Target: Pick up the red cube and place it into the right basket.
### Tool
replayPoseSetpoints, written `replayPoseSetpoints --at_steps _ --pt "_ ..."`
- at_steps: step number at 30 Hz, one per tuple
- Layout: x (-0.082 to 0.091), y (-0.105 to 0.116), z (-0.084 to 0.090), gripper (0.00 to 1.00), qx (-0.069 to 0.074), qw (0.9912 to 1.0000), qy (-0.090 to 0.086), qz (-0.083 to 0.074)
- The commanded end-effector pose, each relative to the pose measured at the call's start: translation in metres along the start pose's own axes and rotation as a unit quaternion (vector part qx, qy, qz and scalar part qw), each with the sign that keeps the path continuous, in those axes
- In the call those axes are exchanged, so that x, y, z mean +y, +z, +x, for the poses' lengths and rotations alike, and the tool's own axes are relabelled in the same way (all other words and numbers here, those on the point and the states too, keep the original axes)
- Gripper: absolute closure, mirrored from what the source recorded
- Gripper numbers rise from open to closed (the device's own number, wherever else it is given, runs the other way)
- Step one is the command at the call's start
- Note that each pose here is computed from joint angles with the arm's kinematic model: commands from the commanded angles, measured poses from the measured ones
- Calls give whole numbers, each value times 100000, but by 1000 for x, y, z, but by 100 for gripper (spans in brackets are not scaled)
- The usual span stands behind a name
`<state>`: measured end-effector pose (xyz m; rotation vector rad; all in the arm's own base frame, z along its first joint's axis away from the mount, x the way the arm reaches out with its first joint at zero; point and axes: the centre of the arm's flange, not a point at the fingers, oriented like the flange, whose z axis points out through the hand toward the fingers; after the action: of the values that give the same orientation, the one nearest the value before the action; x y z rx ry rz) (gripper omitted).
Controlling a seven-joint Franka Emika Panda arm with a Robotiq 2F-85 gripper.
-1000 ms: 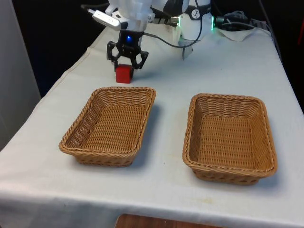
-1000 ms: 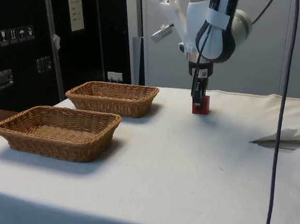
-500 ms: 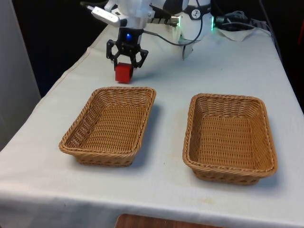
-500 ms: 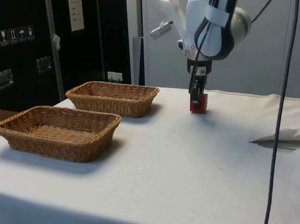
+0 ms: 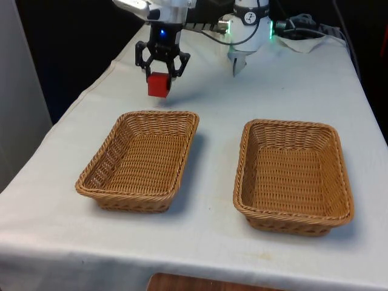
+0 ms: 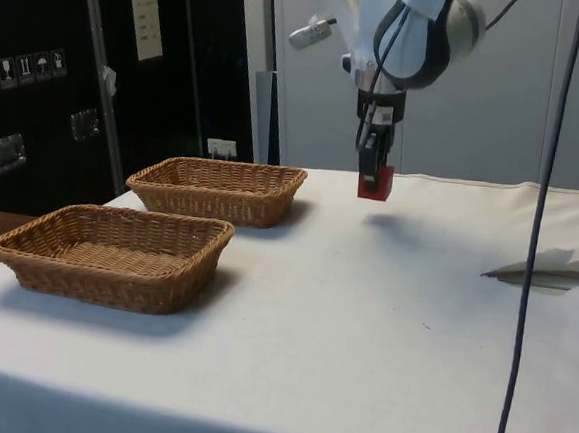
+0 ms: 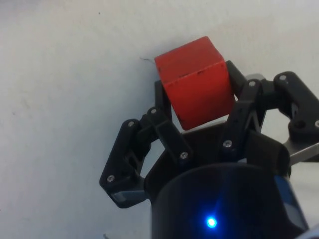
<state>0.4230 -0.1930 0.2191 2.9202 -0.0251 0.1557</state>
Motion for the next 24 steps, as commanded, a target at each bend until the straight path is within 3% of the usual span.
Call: replayPoseSetpoints --at_steps 1,5,6,7,13,14,15,24 --pt "6 -3 3 93 -230 99998 -62 -655" --pt "9 -11 6 93 339 99999 -51 -341" --pt "4 -11 4 93 885 99995 23 453" --pt "11 -15 7 93 501 99999 -38 -141" --pt "14 -26 11 93 1190 99992 -38 434" --pt "9 -24 8 93 1720 99979 53 1072" --pt "16 -30 12 93 1493 99987 16 549" --pt "20 -47 24 93 2573 99963 -41 916"
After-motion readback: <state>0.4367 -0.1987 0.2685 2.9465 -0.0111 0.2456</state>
